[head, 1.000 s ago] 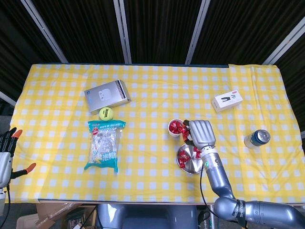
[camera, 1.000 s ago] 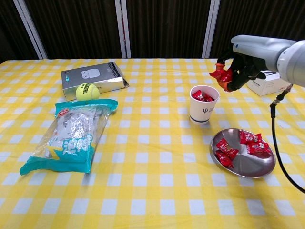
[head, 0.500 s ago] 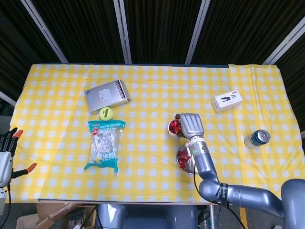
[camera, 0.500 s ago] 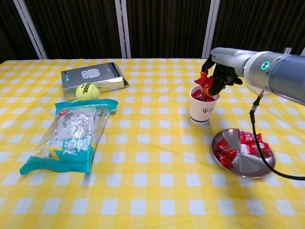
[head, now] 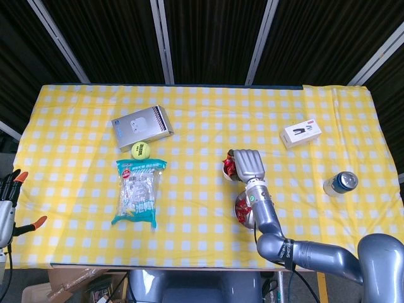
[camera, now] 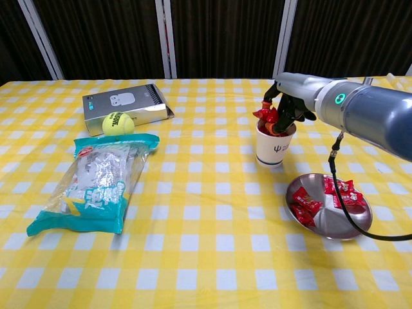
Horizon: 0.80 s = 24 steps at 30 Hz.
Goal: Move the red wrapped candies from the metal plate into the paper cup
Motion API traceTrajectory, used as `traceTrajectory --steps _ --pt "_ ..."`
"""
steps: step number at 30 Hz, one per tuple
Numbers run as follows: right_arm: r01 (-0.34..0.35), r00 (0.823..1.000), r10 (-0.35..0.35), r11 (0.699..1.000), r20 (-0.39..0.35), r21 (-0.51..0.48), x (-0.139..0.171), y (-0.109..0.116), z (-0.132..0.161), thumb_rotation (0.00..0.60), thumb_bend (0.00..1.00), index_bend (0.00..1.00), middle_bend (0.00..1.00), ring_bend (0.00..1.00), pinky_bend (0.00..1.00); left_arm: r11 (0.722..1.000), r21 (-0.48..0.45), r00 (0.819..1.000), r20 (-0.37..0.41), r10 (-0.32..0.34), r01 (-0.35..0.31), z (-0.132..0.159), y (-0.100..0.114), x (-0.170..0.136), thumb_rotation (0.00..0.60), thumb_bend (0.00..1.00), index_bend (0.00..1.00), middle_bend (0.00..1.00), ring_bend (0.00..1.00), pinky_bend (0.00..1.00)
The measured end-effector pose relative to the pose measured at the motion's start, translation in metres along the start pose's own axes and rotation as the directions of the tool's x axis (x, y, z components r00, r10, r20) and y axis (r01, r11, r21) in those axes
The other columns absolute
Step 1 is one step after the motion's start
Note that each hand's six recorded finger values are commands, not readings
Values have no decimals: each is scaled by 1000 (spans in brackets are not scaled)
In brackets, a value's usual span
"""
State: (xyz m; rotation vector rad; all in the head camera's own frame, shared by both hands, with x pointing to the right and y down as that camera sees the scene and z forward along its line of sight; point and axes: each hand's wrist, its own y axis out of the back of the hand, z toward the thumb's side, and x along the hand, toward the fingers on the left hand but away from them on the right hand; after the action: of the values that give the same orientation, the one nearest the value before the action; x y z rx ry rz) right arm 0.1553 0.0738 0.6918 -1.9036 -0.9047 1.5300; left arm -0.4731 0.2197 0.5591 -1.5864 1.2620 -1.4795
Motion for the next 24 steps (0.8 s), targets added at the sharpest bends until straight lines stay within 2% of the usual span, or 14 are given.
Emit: traceTrajectory --steps 4,8,17,24 --pt "5 1000 -5 1000 -2 -4 2 1 -1 600 474 386 805 827 846 1000 -1 1000 3 3 -3 0 0 0 600 77 0 0 0 0" --pt "9 1000 -9 1000 -4 -10 5 3 -2 600 472 378 805 827 846 1000 -2 1000 5 5 -5 1 0 -1 600 77 0 0 0 0" --pt "11 1000 -11 1000 -2 -16 12 6 -6 600 472 278 805 826 846 1000 -1 1000 12 10 -10 2 1 -1 600 77 0 0 0 0" --pt "35 999 -36 999 -40 -35 22 15 5 600 472 268 805 827 846 1000 -1 1000 14 15 -15 2 1 -1 600 77 0 0 0 0"
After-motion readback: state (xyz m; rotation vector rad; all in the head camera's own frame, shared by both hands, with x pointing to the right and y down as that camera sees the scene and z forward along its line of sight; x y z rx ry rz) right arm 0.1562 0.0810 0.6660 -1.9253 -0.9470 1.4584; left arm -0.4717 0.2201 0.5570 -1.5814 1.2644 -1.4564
